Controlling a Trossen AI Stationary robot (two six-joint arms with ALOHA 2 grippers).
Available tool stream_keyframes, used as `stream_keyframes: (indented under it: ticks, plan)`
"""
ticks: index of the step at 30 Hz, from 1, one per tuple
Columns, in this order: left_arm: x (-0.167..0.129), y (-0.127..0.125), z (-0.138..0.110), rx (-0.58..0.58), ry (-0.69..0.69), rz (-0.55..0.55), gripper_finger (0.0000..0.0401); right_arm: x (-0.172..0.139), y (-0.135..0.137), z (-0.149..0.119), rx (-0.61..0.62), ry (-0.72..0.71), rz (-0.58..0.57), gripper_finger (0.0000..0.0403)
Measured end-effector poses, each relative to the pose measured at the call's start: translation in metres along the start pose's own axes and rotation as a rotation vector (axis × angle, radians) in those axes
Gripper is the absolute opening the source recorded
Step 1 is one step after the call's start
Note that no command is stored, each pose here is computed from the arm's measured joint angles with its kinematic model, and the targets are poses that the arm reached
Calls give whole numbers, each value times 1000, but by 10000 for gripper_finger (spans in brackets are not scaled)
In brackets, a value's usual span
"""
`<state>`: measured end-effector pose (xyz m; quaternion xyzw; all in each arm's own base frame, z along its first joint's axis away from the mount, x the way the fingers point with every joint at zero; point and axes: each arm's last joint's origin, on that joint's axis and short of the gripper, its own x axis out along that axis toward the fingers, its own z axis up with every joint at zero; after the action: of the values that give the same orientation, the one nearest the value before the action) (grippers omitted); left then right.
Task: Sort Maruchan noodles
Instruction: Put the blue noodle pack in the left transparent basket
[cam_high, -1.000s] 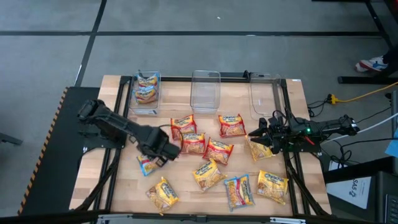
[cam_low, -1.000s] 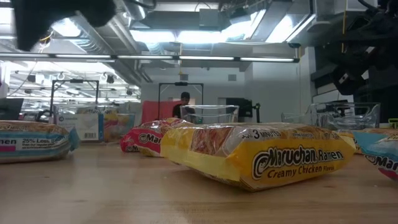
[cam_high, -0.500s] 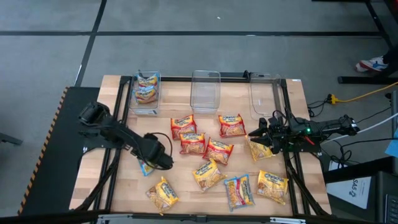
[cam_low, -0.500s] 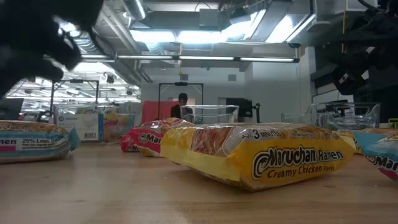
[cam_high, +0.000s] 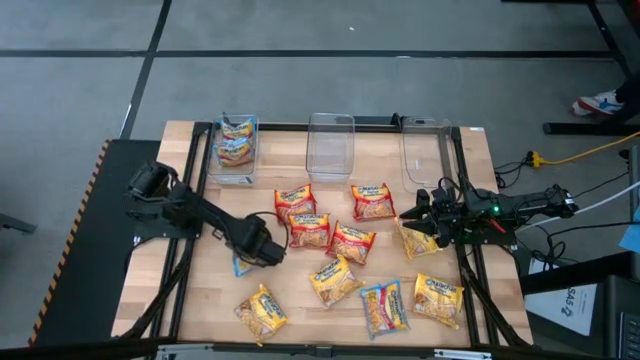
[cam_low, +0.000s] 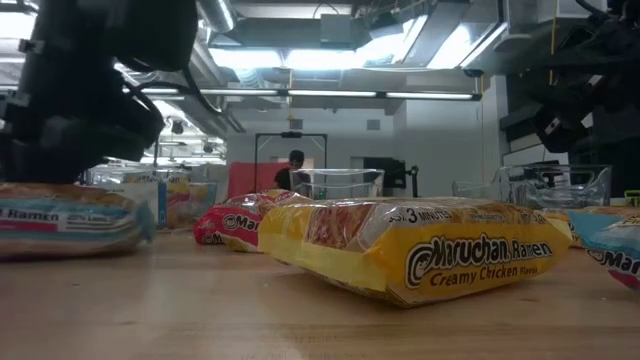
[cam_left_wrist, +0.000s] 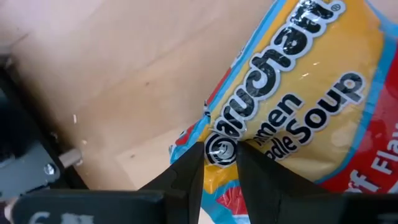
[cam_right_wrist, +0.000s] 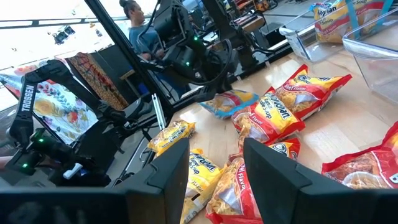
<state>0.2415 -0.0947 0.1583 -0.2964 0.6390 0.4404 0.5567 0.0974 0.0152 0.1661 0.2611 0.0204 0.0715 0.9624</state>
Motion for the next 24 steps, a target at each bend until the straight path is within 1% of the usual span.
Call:
stream_keyframes:
  ticks: [5, 10, 14, 18, 21, 24]
  plan:
    - [-2, -5, 6, -16, -22, -48, 89, 0, 0, 0, 0, 0, 0, 156]
    - [-13, -13, 10, -19, -130, -106, 89, 0, 0, 0, 0, 0, 0, 156]
    - [-21, -17, 11, -20, -121, -132, 89, 0, 0, 0, 0, 0, 0, 156]
    - [-38, -22, 10, -23, -124, -185, 89, 0, 0, 0, 0, 0, 0, 156]
    - [-54, -20, 9, -20, -114, -157, 89, 0, 0, 0, 0, 1, 0, 156]
    - [-62, -11, 7, -35, -61, -73, 89, 0, 0, 0, 0, 1, 0, 156]
